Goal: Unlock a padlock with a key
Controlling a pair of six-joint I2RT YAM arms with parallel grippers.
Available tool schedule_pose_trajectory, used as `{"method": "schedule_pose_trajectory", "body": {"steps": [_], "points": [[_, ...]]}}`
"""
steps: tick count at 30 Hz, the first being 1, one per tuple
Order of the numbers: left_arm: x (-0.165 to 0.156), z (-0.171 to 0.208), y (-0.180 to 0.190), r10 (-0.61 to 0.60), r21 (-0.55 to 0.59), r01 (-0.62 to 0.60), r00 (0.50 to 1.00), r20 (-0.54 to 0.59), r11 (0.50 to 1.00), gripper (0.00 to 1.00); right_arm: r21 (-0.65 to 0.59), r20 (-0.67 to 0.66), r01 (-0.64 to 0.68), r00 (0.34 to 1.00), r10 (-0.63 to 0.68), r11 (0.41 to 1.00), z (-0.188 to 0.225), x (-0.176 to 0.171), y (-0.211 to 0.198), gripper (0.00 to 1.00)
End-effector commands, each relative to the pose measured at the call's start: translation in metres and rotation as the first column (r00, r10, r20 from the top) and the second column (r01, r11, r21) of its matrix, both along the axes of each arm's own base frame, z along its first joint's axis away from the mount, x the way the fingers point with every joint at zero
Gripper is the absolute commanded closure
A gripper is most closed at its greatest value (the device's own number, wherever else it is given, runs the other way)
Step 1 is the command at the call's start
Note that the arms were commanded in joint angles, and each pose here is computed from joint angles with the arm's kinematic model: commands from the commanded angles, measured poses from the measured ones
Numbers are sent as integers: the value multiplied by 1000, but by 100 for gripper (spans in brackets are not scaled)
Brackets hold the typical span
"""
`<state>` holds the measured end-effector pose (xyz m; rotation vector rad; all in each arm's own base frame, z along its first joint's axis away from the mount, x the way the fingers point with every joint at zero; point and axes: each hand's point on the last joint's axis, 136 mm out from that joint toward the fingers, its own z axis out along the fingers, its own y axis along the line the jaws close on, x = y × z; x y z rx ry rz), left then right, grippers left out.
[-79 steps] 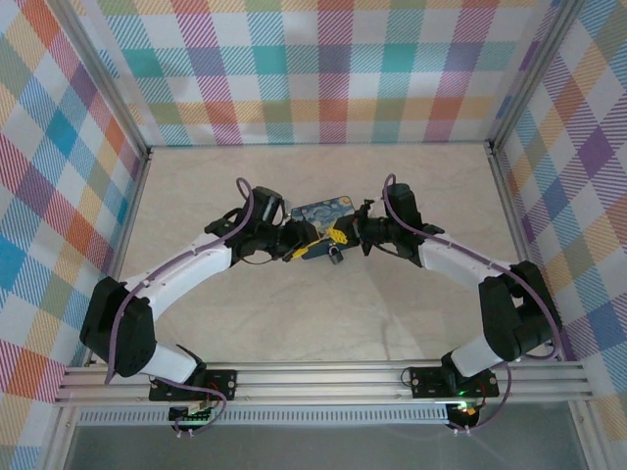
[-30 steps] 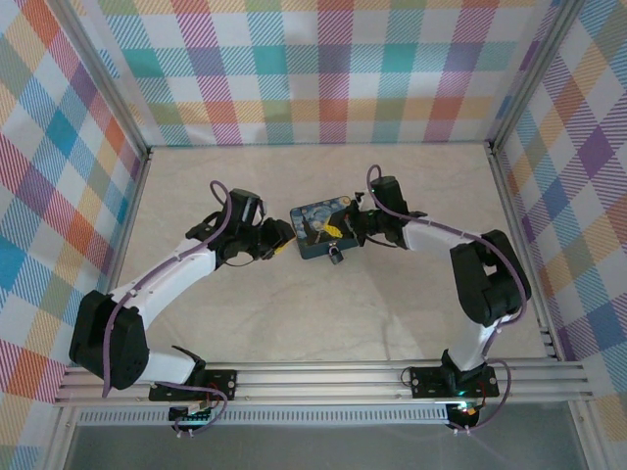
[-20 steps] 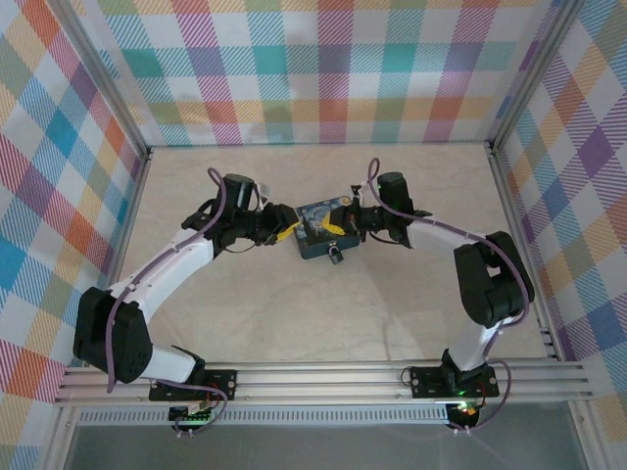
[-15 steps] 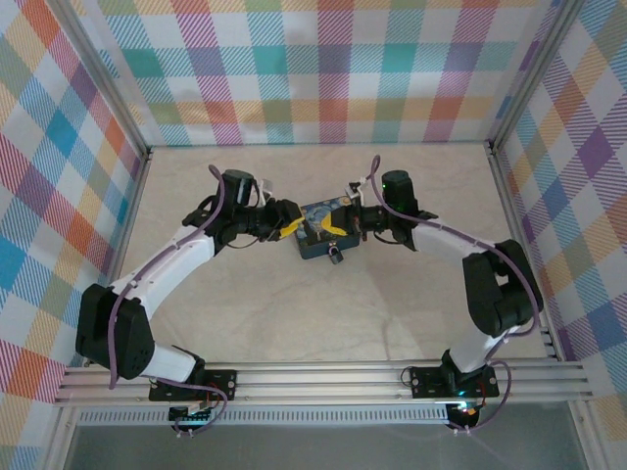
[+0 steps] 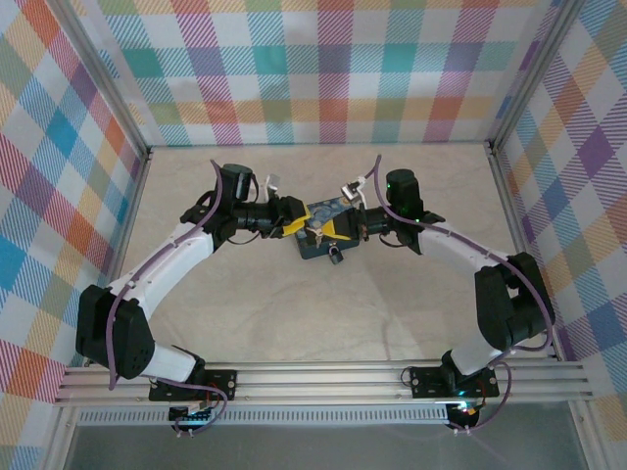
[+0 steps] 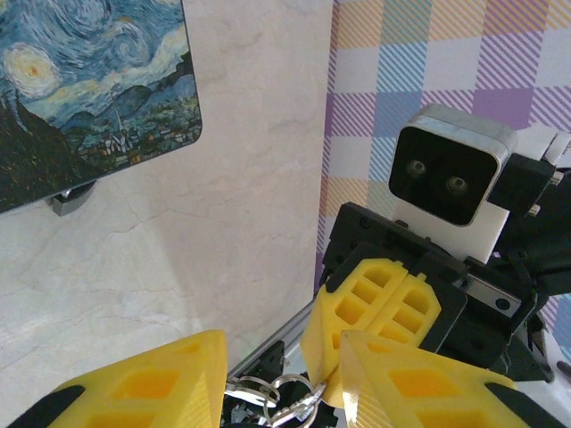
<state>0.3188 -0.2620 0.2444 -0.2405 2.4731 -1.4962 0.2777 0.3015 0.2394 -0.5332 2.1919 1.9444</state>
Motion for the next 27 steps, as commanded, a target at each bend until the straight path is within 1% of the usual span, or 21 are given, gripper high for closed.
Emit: {"method": "schedule_pose_trajectory", "body": {"steps": [1, 21, 27], "points": [[-4, 19, -5, -51, -43, 54, 996, 71, 998, 62, 28, 58, -44, 997, 43, 999, 9, -9, 1, 100], [-13, 20, -10, -85, -47, 91, 990, 110, 995, 66, 46, 79, -33, 996, 29, 998, 14, -6, 8, 99], [-15, 23, -10, -90, -50, 97, 988, 125, 994, 71, 43, 69, -21, 997, 18, 999, 12, -1, 11, 99]]}}
